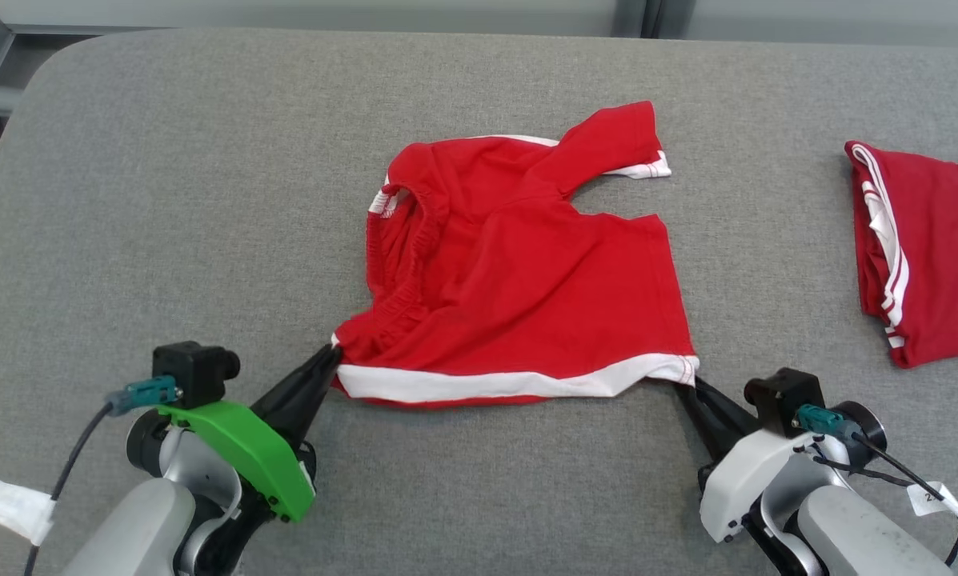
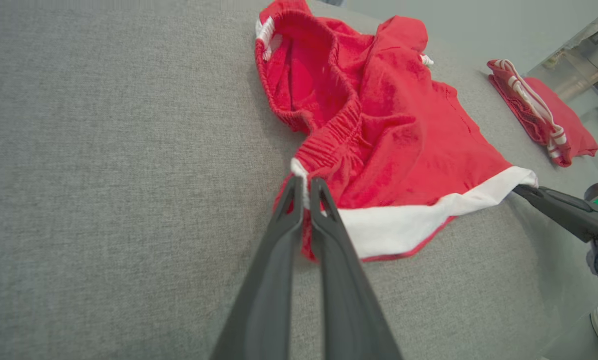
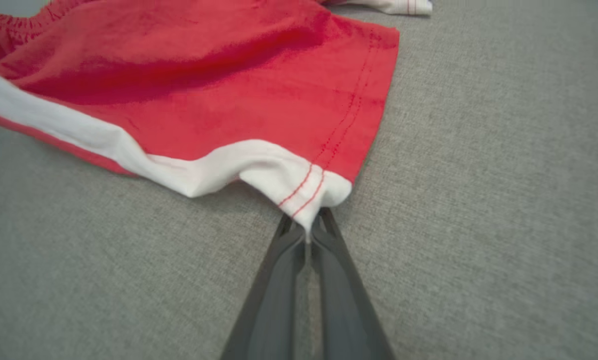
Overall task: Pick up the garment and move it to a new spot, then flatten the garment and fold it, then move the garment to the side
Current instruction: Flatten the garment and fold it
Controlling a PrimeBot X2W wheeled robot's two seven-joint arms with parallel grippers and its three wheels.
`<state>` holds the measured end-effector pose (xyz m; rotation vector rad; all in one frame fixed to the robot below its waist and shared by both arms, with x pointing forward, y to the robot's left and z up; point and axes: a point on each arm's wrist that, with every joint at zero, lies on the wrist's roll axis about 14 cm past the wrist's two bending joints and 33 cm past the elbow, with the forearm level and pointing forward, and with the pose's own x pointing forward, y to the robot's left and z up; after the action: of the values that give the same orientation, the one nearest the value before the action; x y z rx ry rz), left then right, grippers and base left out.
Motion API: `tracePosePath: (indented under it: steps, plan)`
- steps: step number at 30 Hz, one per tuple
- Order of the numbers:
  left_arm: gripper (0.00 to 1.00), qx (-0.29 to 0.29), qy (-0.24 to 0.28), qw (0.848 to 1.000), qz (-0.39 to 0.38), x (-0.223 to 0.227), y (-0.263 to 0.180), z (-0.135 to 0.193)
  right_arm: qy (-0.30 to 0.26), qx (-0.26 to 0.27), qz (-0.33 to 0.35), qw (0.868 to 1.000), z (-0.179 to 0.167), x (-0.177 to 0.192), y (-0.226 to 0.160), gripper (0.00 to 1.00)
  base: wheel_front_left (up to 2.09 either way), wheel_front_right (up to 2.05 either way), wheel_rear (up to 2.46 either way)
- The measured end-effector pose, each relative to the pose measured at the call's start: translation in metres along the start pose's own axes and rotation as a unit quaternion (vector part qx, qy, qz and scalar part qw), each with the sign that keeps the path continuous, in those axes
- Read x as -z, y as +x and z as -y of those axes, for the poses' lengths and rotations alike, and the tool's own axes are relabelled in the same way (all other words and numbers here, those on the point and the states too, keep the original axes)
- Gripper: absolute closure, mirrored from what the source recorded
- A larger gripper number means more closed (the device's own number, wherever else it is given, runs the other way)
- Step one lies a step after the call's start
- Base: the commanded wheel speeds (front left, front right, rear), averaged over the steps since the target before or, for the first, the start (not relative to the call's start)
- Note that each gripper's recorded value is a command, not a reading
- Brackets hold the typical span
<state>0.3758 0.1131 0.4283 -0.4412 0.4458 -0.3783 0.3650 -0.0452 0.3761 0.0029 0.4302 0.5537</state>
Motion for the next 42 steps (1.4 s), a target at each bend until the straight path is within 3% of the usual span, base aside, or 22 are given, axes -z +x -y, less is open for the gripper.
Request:
tracePosePath:
  steps: [5,12,17,21,24,26,28,32,34,39,41,42]
  plan:
    - [1.00,0.002,-0.028,0.996,0.083,-0.046,-0.003,0.000,0.077,0.016,0.111,0.991,0.013,-0.063,0.003,1.00,0.00,0.00,0.00]
    - [1.00,0.069,-0.087,0.968,0.227,-0.130,-0.026,0.034,0.134,0.027,0.301,0.944,0.056,-0.179,-0.035,1.00,0.00,0.00,0.00]
    - [1.00,0.151,-0.103,0.942,0.281,-0.168,-0.053,0.080,0.161,-0.014,0.385,0.909,0.050,-0.226,-0.080,1.00,0.00,0.00,0.00]
    - [1.00,0.238,-0.111,0.928,0.266,-0.166,-0.076,0.132,0.168,-0.040,0.445,0.879,0.044,-0.256,-0.127,1.00,0.00,0.00,0.00]
    - [1.00,0.325,-0.106,0.904,0.257,-0.170,-0.103,0.182,0.157,-0.067,0.483,0.859,0.034,-0.276,-0.161,1.00,0.00,0.00,0.00]
    - [1.00,0.350,-0.088,0.896,0.257,-0.175,-0.117,0.194,0.158,-0.099,0.493,0.850,0.021,-0.286,-0.174,1.00,0.00,0.00,0.00]
    - [1.00,0.348,-0.074,0.902,0.245,-0.176,-0.119,0.194,0.158,-0.120,0.482,0.853,0.014,-0.289,-0.175,1.00,0.00,0.00,0.00]
    - [1.00,0.301,-0.088,0.930,0.195,-0.171,-0.092,0.168,0.178,-0.092,0.407,0.891,0.033,-0.269,-0.139,1.00,0.00,0.00,0.00]
    - [1.00,0.240,-0.110,0.950,0.165,-0.168,-0.062,0.136,0.207,-0.069,0.368,0.904,0.051,-0.258,-0.111,1.00,0.00,0.00,0.00]
    - [1.00,0.094,-0.110,0.983,0.111,-0.172,0.007,0.056,0.288,-0.036,0.304,0.907,0.071,-0.256,-0.035,1.00,0.00,0.00,0.00]
    - [1.00,0.068,-0.063,0.984,0.149,-0.207,0.021,0.042,0.269,-0.025,0.335,0.903,0.081,-0.290,-0.020,1.00,0.00,0.00,0.00]
    - [1.00,0.077,-0.045,0.977,0.191,-0.237,0.022,0.048,0.256,-0.030,0.375,0.891,0.085,-0.321,-0.023,1.00,0.00,0.00,0.00]
